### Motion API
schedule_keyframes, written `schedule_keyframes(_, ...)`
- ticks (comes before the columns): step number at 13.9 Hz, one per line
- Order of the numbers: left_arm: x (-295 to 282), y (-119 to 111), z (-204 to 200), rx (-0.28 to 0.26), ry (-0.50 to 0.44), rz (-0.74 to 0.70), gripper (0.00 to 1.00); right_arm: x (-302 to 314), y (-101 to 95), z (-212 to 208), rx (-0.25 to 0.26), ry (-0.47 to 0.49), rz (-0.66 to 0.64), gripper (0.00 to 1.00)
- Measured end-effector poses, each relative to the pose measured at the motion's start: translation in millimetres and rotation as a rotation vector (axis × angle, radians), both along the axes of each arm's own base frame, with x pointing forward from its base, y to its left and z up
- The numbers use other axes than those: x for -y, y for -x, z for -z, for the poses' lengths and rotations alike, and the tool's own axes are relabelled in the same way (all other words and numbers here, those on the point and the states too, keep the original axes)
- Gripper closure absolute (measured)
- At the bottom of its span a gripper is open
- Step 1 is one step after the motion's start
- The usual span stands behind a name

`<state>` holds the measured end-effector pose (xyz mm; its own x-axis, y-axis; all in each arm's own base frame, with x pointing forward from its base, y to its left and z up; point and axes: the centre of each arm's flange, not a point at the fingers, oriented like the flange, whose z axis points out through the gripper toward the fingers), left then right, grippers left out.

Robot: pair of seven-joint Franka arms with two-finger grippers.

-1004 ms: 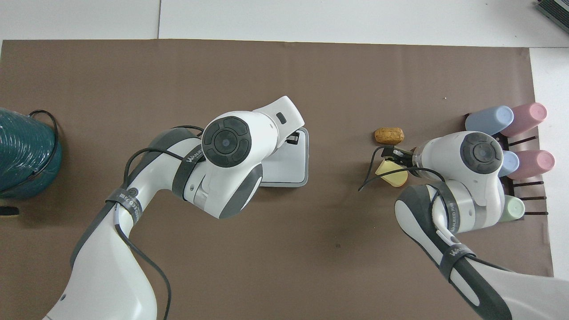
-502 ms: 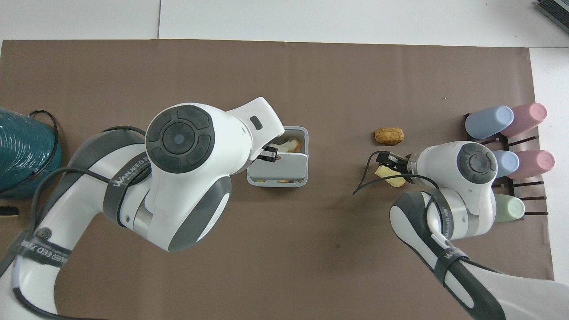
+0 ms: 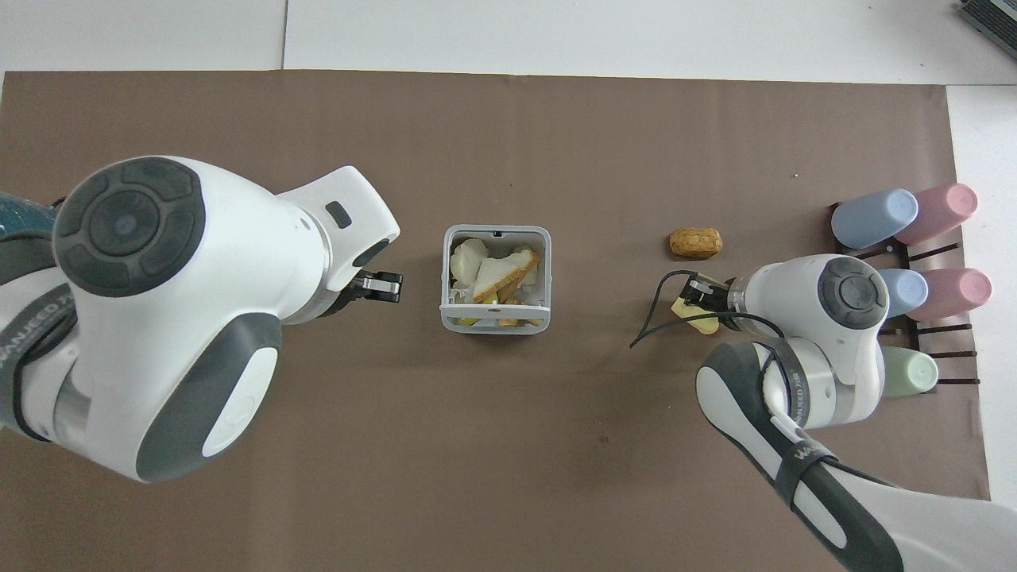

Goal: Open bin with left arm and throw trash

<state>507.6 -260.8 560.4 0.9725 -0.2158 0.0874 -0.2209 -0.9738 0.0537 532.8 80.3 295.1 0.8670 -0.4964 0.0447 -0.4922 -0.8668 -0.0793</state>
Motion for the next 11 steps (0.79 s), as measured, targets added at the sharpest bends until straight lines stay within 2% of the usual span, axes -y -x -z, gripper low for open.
schedule_keyframes(3,-45.2,-19.9,4.6,0.001,-0.014,0.055,0.59,0.2,-0.3,-1.8,0.003,-0.004,0.005,0.83)
schedule_keyframes(4,-61.6,-26.1,5.6,0.003,-0.018,0.071,0.45,0.0,-0.5,-2.5,0.000,-0.004,0.004,0.88)
schedule_keyframes(6,-90.8,-35.6,8.3,-0.001,-0.022,0.052,0.25,-2.1,-4.2,-11.4,-0.030,-0.004,0.000,0.90)
schedule_keyframes(8,-107.7,-39.9,11.6,-0.008,-0.024,0.028,0.01,-7.0,-17.1,-50.0,-0.055,-0.016,-0.004,0.90)
schedule_keyframes(11,-131.3,-46.2,20.2,0.004,-0.022,-0.016,0.00,-21.6,-36.8,-146.6,-0.048,-0.101,0.004,0.90)
